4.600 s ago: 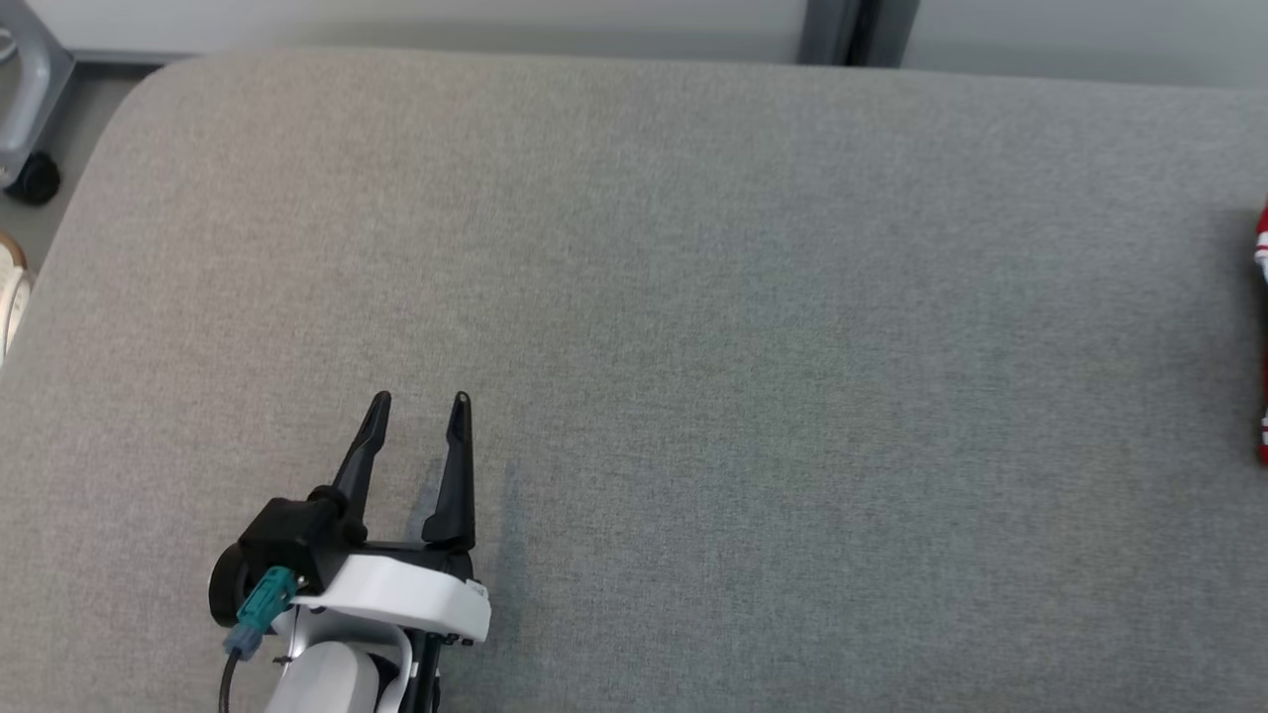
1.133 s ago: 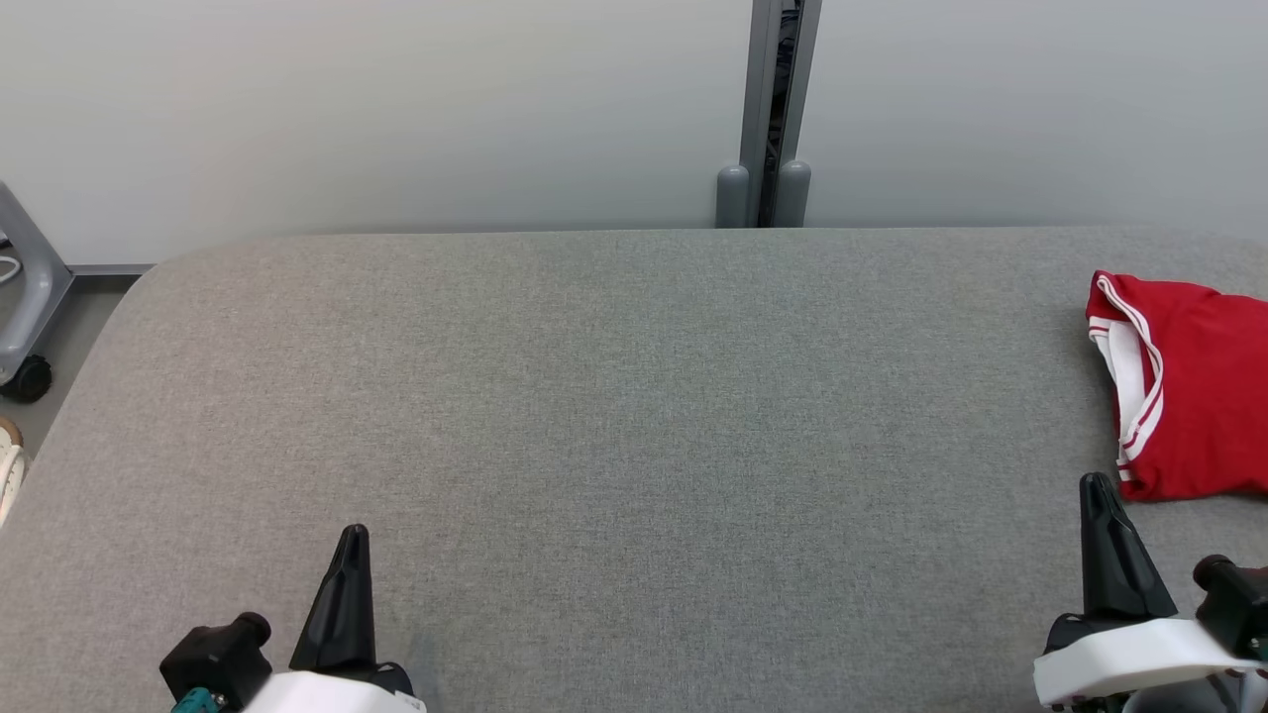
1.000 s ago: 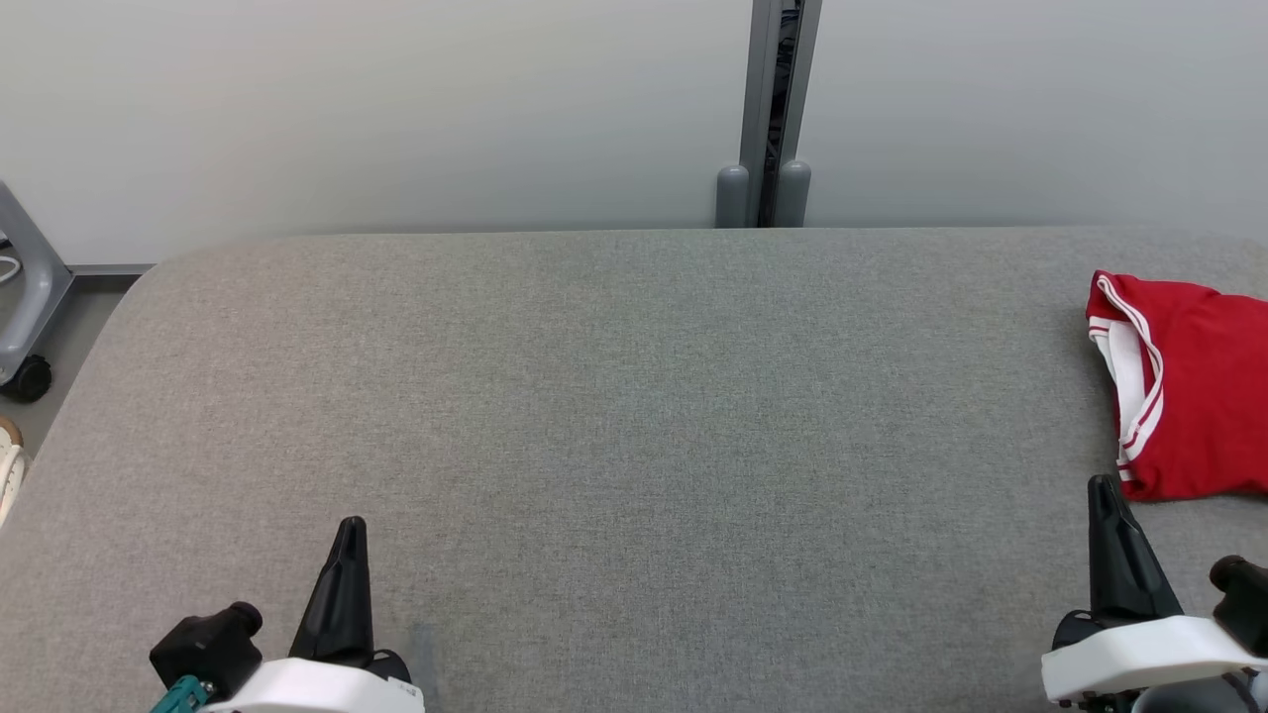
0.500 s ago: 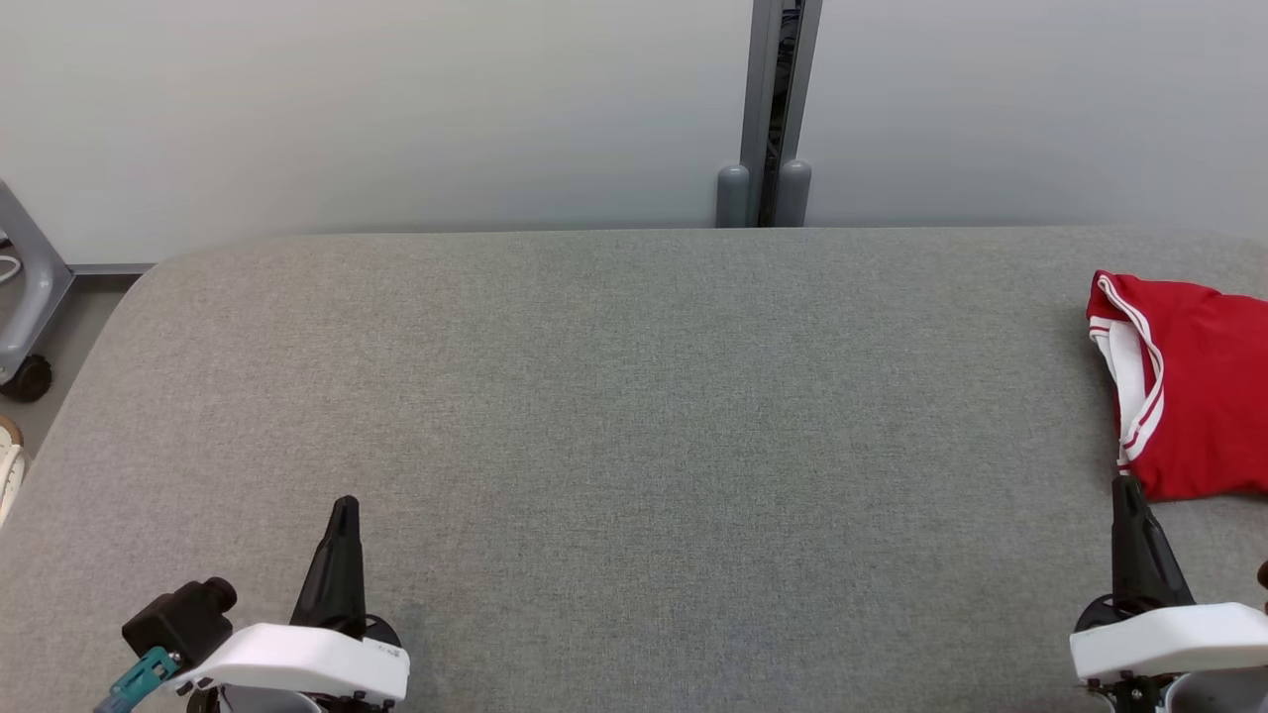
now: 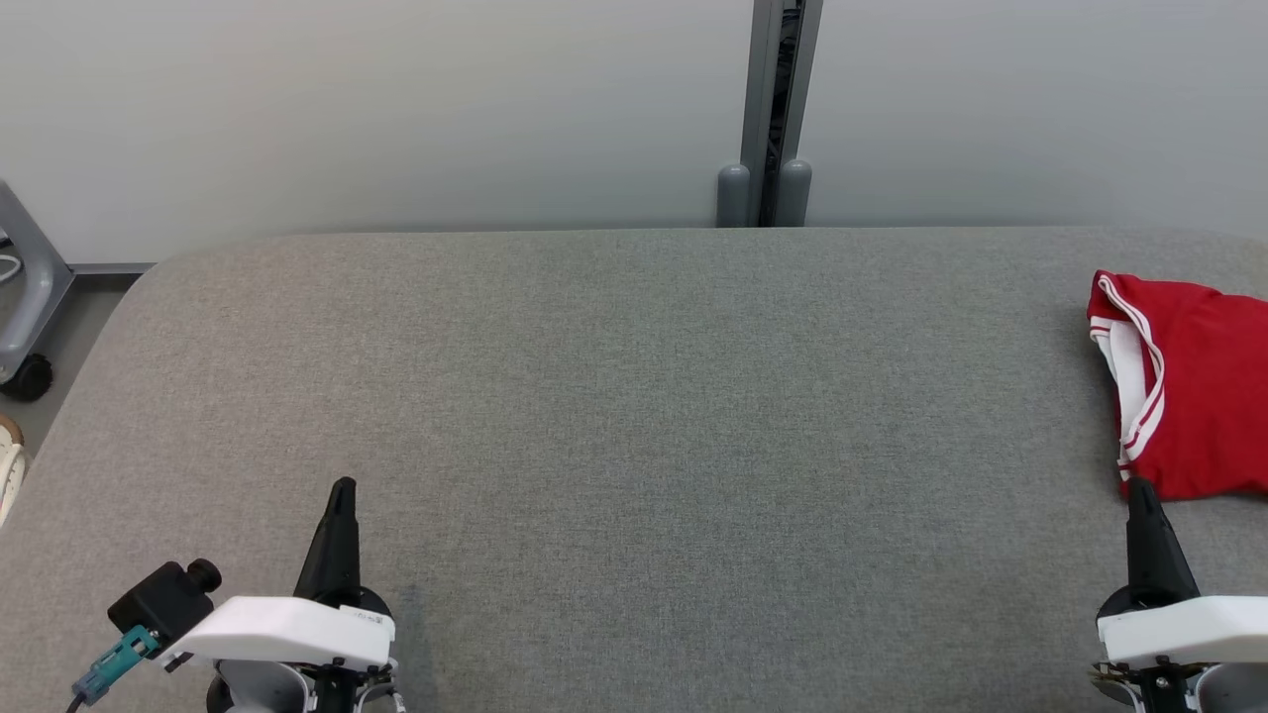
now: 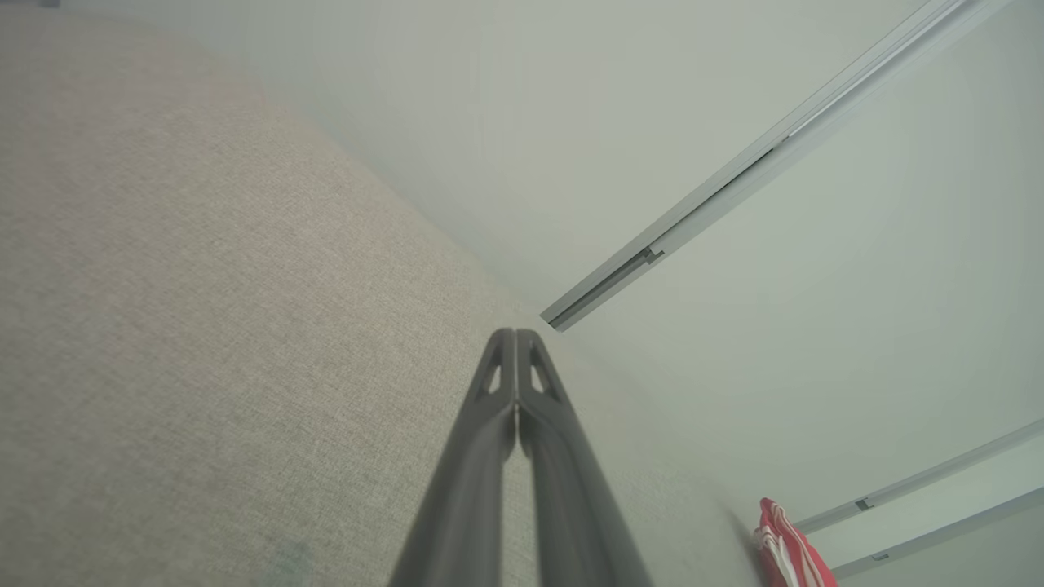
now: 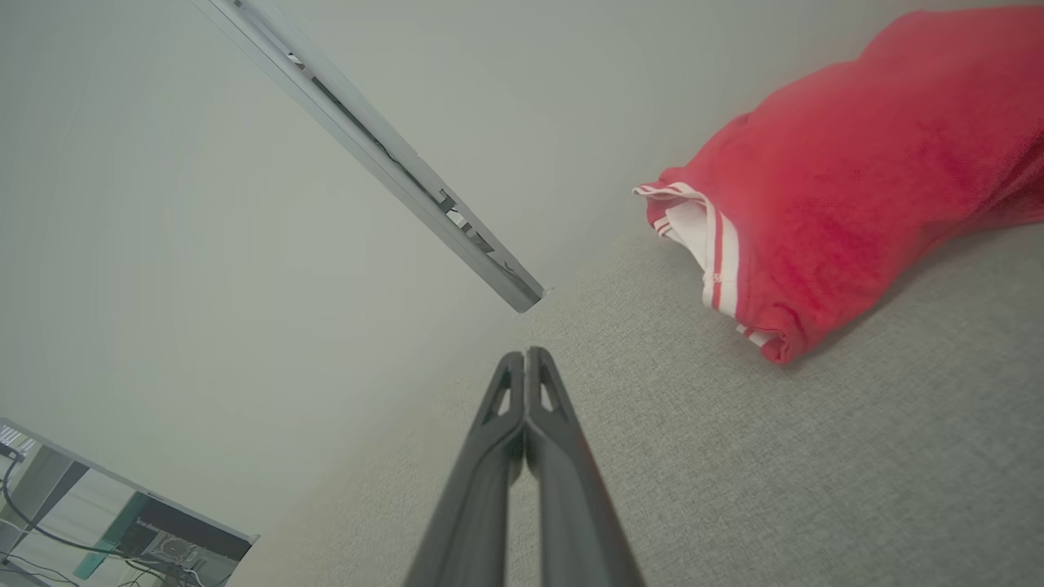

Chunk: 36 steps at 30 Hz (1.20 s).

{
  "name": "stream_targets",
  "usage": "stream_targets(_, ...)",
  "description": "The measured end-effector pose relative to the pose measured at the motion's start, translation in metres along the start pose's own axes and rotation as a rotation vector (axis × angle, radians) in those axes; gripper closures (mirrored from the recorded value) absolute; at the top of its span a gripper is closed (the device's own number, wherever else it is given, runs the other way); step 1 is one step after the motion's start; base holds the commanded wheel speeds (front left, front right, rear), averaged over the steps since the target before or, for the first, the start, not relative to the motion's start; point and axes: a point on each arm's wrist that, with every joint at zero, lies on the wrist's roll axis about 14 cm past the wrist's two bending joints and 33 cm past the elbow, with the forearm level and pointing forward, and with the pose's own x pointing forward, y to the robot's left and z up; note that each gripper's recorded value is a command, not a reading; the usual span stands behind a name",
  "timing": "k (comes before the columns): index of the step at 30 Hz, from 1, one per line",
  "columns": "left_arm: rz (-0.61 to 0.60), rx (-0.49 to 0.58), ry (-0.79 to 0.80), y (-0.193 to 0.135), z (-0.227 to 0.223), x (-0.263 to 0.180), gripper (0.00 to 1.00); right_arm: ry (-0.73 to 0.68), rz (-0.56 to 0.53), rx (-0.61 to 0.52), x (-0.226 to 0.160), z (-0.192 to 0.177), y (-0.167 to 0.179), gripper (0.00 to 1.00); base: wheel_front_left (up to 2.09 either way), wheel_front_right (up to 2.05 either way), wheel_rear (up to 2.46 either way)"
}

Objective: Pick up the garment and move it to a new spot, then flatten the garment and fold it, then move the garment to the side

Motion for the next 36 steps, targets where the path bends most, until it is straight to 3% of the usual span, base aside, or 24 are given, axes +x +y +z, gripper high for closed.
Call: stream_targets(36,-0.024,-0.351,0.038,-0.011,0.005,0.02,1.0,0.0,-0.035,0.407,0.006,0.009,-0.01,1.0,0.0,0.0,0.0)
